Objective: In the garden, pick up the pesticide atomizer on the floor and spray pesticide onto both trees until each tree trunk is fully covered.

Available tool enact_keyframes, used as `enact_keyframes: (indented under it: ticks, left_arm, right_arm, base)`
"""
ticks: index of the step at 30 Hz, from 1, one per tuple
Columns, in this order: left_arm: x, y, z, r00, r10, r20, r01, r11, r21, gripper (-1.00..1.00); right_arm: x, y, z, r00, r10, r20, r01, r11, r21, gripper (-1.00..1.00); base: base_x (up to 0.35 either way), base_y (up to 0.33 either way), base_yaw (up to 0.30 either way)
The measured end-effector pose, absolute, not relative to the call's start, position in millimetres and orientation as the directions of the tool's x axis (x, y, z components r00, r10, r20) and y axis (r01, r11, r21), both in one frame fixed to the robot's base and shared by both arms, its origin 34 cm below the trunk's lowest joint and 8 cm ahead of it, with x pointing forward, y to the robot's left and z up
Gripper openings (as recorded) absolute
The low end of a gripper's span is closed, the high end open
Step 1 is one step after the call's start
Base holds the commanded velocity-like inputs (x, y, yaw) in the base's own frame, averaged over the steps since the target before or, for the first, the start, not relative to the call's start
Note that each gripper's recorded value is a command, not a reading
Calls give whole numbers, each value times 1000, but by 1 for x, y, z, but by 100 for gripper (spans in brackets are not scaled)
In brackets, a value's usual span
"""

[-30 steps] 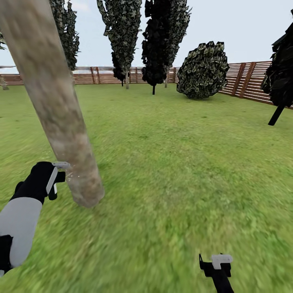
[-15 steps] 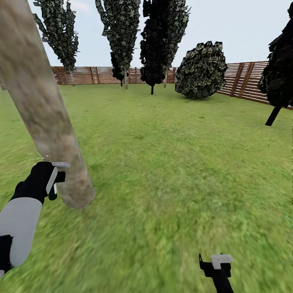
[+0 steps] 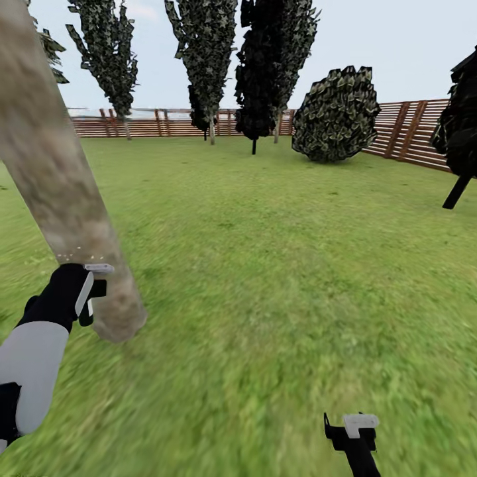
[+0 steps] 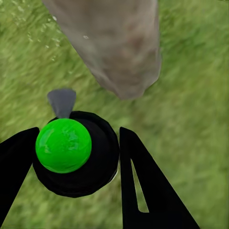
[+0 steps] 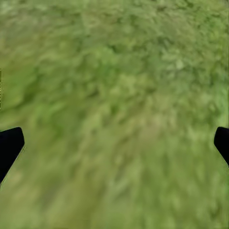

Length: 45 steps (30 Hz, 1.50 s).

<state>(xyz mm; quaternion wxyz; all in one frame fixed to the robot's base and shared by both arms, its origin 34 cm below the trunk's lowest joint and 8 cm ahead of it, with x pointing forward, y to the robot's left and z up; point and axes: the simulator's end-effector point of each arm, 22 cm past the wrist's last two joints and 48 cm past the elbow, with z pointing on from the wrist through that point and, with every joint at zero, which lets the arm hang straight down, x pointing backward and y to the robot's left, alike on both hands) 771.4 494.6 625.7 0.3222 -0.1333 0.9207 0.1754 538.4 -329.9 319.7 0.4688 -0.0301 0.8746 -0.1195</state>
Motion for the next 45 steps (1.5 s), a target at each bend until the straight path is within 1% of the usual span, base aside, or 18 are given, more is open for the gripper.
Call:
enact_keyframes:
  ticks: [7,12,14,15,16,19,23,25,27,29,31,34,38,39,42,45]
  left_arm:
    - [771,493,623,-760,-134,-636,-357,904,236,-100]
    - [763,503,614,-769,-133,-625,-362,897,254,-100]
    - [750,486,584,-796,-134,-590,-335,910,246,-100]
    - [753,460,574,-805,-125,-580,-307,924,227,-100]
    - [755,450,570,-805,-132,-579,-301,931,206,-100]
    - [747,467,569,-809,-132,-572,-317,919,236,-100]
    - [713,528,560,-824,-151,-546,-364,879,307,-100]
    - [703,533,550,-830,-161,-534,-368,877,309,-100]
    - [704,525,535,-820,-152,-551,-361,886,292,-100]
    - [709,489,511,-828,-155,-539,-330,911,246,-100]
    - [712,475,506,-830,-147,-539,-316,919,237,-100]
    - [708,485,506,-822,-170,-543,-340,912,230,-100]
    - [688,541,513,-785,-276,-555,-448,871,200,-100]
    - [686,542,511,-782,-286,-554,-452,872,189,-100]
    - [688,534,503,-781,-286,-555,-445,879,173,-100]
    - [699,490,485,-790,-273,-550,-404,905,131,-100]
  right_arm:
    - [538,-330,319,-559,-165,-812,59,970,-238,100]
    - [538,-329,319,-559,-166,-812,57,970,-237,100]
    - [538,-329,319,-560,-165,-812,56,970,-236,100]
    - [538,-329,319,-559,-166,-812,56,970,-237,100]
    - [538,-329,319,-559,-165,-813,57,970,-236,100]
    - [538,-329,319,-560,-165,-812,56,970,-236,100]
    - [538,-329,319,-560,-166,-812,56,970,-236,100]
    - [538,-329,319,-560,-165,-812,56,970,-236,100]
    - [538,-329,319,-560,-165,-812,56,970,-236,100]
    - [538,-329,319,-560,-165,-812,56,970,-236,100]
    - [538,-329,319,-560,-165,-812,56,970,-236,100]
    - [538,-328,319,-560,-165,-812,56,970,-236,100]
    - [538,-328,319,-559,-165,-813,56,970,-236,100]
    - [538,-328,319,-559,-165,-813,56,970,-236,100]
    - [539,-329,320,-558,-165,-813,57,970,-236,100]
    - [539,-328,320,-558,-165,-814,56,970,-235,100]
  base:
    - [192,-218,267]
    - [39,-267,45]
    - [1,-274,1]
    - [15,-274,0]
    - [82,-271,0]
    - [182,-228,0]
    - [232,-193,0]
    - [256,-162,0]
    - [200,-64,0]
    - [48,-12,0]
    - [14,-3,6]
    - [2,-1,174]
    - [0,0,258]
    - [0,0,270]
    - [0,0,271]
    - [0,0,271]
